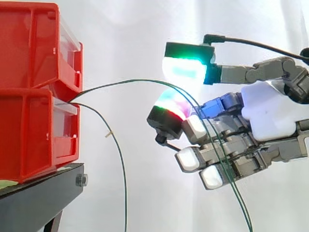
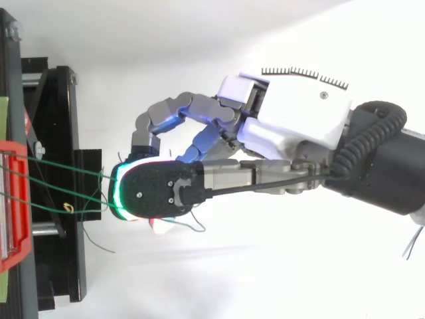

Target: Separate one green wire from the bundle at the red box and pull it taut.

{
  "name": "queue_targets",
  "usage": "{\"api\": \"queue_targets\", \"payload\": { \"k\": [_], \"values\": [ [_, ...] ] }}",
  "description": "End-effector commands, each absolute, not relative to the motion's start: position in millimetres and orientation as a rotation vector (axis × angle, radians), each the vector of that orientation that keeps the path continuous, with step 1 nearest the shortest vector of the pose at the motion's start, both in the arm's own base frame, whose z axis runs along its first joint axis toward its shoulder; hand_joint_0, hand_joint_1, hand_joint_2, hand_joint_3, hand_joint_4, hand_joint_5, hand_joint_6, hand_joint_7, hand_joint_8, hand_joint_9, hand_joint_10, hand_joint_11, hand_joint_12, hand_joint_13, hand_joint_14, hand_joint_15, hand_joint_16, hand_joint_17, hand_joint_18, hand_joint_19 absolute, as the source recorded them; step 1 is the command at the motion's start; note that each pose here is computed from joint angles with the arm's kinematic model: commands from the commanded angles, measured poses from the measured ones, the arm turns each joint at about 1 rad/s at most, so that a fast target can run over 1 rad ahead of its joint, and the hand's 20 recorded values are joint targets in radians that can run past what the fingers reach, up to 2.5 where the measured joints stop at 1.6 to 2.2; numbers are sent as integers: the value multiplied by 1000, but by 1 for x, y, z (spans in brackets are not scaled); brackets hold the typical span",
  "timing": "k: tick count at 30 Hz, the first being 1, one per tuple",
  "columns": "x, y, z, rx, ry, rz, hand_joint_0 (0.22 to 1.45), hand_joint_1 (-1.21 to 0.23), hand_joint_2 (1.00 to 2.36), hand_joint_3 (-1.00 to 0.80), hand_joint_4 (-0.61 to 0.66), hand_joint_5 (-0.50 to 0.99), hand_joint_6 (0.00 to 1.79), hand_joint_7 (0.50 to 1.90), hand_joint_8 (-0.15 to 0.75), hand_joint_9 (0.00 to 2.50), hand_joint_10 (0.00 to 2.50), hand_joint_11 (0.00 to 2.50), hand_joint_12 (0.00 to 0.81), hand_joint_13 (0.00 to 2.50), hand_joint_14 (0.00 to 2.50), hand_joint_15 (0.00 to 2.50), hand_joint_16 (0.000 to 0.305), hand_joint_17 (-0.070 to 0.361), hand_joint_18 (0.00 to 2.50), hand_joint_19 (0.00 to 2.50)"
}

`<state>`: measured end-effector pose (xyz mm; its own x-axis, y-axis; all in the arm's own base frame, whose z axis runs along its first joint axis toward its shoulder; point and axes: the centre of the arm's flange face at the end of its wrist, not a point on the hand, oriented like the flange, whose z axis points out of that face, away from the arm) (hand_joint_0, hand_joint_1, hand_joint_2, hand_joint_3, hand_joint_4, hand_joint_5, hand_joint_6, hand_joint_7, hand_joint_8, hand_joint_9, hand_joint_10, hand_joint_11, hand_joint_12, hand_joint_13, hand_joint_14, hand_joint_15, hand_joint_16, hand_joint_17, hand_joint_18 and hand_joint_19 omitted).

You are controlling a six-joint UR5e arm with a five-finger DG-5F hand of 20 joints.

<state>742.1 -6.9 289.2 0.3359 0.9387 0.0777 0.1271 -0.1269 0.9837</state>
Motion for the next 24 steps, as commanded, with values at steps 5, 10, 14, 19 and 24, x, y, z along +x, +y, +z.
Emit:
{"api": "queue_targets", "payload": {
  "k": [5, 10, 14, 19, 24],
  "values": [
    [742, -10, 289, 1534, 1007, 946, 600, -669, 1017, -169, 133, -153, 899, 1111, 306, 1085, 19, 679, 374, 960, 17, 480, 51, 114, 888, 519],
    [742, -12, 289, 1531, 1009, 939, 613, -717, 1017, -122, 85, -153, 910, 1105, 311, 1084, 18, 690, 379, 964, 19, 483, 52, 116, 900, 504],
    [743, -14, 292, 1525, 1007, 937, 620, -731, 1018, -92, 37, -151, 917, 1095, 308, 1086, 17, 700, 374, 964, 19, 480, 51, 114, 895, 505],
    [745, -15, 298, 1514, 1006, 933, 607, -712, 1019, -127, 72, -153, 912, 1075, 293, 1092, 20, 705, 366, 982, 20, 503, 49, 111, 886, 522],
    [745, -15, 299, 1515, 1009, 930, 587, -636, 1014, -308, 125, -152, 893, 1096, 289, 1118, 18, 706, 363, 985, 20, 514, 47, 107, 869, 544]
  ]
}}
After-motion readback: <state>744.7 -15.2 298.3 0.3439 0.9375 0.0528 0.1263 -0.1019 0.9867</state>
